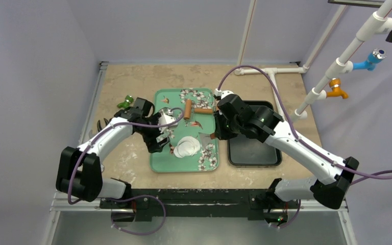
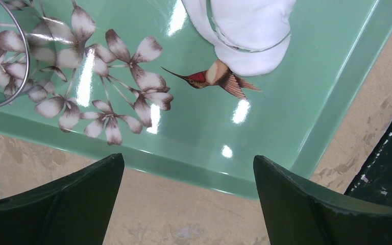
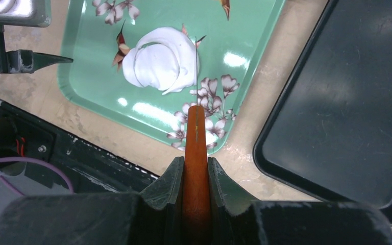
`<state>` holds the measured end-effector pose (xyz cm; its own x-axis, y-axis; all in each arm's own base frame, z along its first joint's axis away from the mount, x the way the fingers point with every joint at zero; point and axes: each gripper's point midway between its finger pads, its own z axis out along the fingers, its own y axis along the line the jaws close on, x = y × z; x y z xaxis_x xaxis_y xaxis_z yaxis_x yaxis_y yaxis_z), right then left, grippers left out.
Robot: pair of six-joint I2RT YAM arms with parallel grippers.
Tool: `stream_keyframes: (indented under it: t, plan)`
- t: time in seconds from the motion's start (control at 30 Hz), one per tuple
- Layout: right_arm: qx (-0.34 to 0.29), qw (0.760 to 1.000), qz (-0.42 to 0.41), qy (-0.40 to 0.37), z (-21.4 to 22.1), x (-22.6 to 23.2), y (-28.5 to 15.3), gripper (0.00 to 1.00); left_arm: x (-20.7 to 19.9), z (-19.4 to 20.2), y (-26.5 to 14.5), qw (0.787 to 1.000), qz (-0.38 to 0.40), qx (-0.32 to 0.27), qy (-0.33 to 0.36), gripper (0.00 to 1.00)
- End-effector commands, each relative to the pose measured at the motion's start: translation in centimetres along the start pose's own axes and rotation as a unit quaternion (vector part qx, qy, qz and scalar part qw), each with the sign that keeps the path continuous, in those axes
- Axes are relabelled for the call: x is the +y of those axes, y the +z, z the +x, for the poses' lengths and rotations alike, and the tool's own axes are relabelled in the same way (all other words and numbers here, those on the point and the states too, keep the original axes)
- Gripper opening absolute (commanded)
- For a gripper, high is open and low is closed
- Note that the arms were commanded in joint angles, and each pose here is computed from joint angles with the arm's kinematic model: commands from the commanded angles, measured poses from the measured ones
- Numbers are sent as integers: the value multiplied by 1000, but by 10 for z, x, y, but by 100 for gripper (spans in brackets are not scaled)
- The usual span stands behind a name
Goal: Roll out the dumpling wrappers from the dough
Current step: Remove the dumpling wrapper from the work surface.
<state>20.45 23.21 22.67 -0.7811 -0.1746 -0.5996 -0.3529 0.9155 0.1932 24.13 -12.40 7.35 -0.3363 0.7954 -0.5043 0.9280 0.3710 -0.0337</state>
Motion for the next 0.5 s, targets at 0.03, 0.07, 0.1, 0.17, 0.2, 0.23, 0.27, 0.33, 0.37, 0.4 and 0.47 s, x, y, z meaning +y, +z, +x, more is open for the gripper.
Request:
stream_keyframes:
  t: [0.03,0.07,0.1,0.17,0.2,0.23,0.27,0.33,0.37,0.4,0.47]
  plan:
    - [-8,1000,-6,16,-7,3,-11,0,4,-16,-4,999,-26,-46,10,100]
    - [-10,1000,1,18,-7,0,-13,0,4,-17,-4,998,-30,-50,10,100]
    - [-16,1000,3,20,-9,-1,-16,0,5,-18,-4,998,-34,-54,12,100]
    - [-35,999,0,26,-14,-1,-21,0,6,-19,-5,997,-40,-62,13,100]
    - [-47,998,-1,30,-18,-2,-23,0,6,-21,-5,997,-42,-67,15,100]
    - [-60,998,-1,33,-22,-3,-26,0,6,-23,-6,996,-44,-73,15,100]
    - [-68,997,-3,34,-25,-3,-27,0,6,-25,-7,996,-45,-78,15,100]
    - [-78,996,-10,36,-28,-1,-28,0,5,-27,-8,996,-43,-81,13,100]
    - [-79,996,-14,35,-28,1,-28,0,5,-27,-8,996,-42,-82,11,100]
    - [-78,996,-16,34,-28,1,-28,0,5,-26,-8,996,-43,-79,10,100]
    - [-74,997,-17,31,-28,2,-29,0,6,-22,-8,996,-49,-72,7,100]
